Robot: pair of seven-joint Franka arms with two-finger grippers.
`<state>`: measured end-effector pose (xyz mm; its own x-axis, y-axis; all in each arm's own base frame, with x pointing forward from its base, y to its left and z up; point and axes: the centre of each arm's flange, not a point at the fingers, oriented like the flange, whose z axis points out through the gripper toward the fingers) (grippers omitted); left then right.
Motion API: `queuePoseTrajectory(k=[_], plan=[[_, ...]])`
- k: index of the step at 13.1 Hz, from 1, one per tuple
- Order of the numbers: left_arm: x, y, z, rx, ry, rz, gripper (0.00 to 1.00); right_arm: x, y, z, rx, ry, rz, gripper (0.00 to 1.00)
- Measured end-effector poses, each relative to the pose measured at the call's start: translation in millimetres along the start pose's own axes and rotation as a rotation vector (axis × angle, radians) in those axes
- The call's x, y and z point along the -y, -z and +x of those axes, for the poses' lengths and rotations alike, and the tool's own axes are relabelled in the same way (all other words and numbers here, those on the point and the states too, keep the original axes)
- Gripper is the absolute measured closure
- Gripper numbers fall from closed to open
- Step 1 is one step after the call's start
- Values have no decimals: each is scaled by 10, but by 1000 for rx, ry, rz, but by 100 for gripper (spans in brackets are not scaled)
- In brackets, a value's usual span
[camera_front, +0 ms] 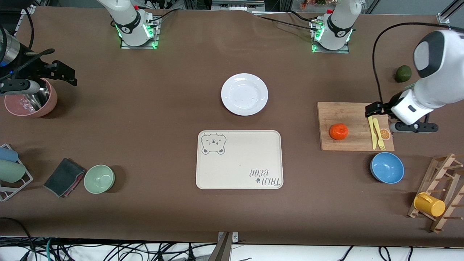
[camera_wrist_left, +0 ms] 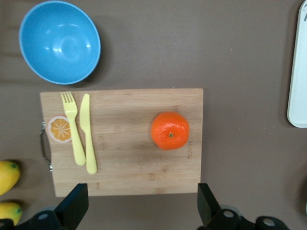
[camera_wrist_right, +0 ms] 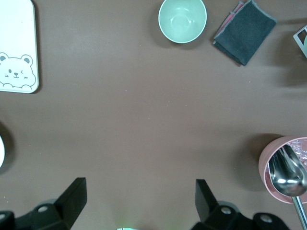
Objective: Place orange and plate with both arms
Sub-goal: 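Reach the left gripper down to the orange and grasp it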
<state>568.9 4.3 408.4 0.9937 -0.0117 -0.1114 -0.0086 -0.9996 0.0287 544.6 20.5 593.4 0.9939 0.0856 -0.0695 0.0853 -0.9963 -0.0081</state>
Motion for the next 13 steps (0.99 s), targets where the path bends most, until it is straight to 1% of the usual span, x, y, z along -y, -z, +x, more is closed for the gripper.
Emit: queuePoseTrajectory(k=[6,10,13], plan=[[-137,-925,136,-27,10,-1,0,-1,-3,1,1,0,0,0],[-334,-1289,205,-36,25,-2,0,-4,-8,1,4,-1,0,0],[-342,-1564,229,-53,27,-3,0,-4,-10,2,4,-1,0,0]])
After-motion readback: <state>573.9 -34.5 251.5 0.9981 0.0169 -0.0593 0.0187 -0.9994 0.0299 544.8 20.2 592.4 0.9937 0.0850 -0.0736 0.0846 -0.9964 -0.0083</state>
